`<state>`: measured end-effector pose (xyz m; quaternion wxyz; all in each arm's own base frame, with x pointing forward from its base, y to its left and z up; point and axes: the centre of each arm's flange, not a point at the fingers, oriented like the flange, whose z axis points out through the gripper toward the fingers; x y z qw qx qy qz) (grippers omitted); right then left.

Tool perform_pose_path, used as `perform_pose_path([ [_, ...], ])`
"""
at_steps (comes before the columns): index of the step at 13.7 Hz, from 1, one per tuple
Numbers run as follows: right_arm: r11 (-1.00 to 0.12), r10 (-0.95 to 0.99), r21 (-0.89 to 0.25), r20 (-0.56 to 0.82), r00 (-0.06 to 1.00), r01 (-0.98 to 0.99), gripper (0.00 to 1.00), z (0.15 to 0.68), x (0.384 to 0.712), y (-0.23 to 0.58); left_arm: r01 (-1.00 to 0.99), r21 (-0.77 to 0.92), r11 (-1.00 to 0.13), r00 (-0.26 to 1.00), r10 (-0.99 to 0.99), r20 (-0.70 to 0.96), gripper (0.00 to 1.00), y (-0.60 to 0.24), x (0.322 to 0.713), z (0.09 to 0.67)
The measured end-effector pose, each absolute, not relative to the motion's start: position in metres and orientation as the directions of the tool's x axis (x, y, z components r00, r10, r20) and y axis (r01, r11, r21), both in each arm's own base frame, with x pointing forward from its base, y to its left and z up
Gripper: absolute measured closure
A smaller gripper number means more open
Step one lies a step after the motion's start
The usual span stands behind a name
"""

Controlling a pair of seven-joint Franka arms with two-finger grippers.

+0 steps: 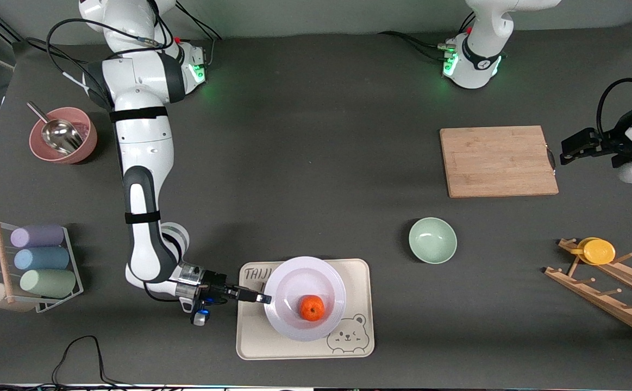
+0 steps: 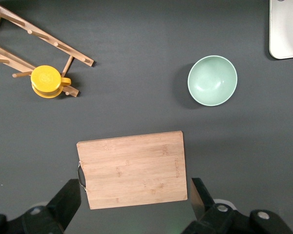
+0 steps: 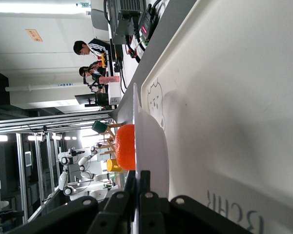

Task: Place orange and plate with both arms
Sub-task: 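Set the plate down onto the bear tray with the right gripper, then open the right gripper to release the plate rim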

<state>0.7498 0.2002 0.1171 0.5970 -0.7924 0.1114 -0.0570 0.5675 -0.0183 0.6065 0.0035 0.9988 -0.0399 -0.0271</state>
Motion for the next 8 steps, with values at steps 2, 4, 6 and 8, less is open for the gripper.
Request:
perform_pose_path([
  [2, -0.272, -0.239, -0.958, -0.026, 0.971, -0.093, 0.96, 0.109, 0.748, 0.198, -0.080, 0.009, -0.997, 0.995, -0.080, -0.054, 0.00, -0.018, 0.567, 0.606],
  [4, -0.276, -0.233, -0.958, -0.013, 0.972, -0.079, 0.96, 0.104, 0.746, 0.199, -0.080, 0.009, -0.997, 0.995, -0.080, -0.053, 0.00, -0.018, 0.568, 0.606],
  [6, -0.273, -0.227, -0.959, -0.009, 0.974, -0.072, 0.96, 0.101, 0.745, 0.203, -0.080, 0.009, -0.997, 0.995, -0.080, -0.053, 0.00, -0.018, 0.568, 0.606],
  [8, -0.272, -0.226, -0.960, -0.007, 0.974, -0.070, 0.96, 0.101, 0.745, 0.203, -0.080, 0.009, -0.997, 0.995, -0.080, -0.052, 0.00, -0.018, 0.568, 0.606],
])
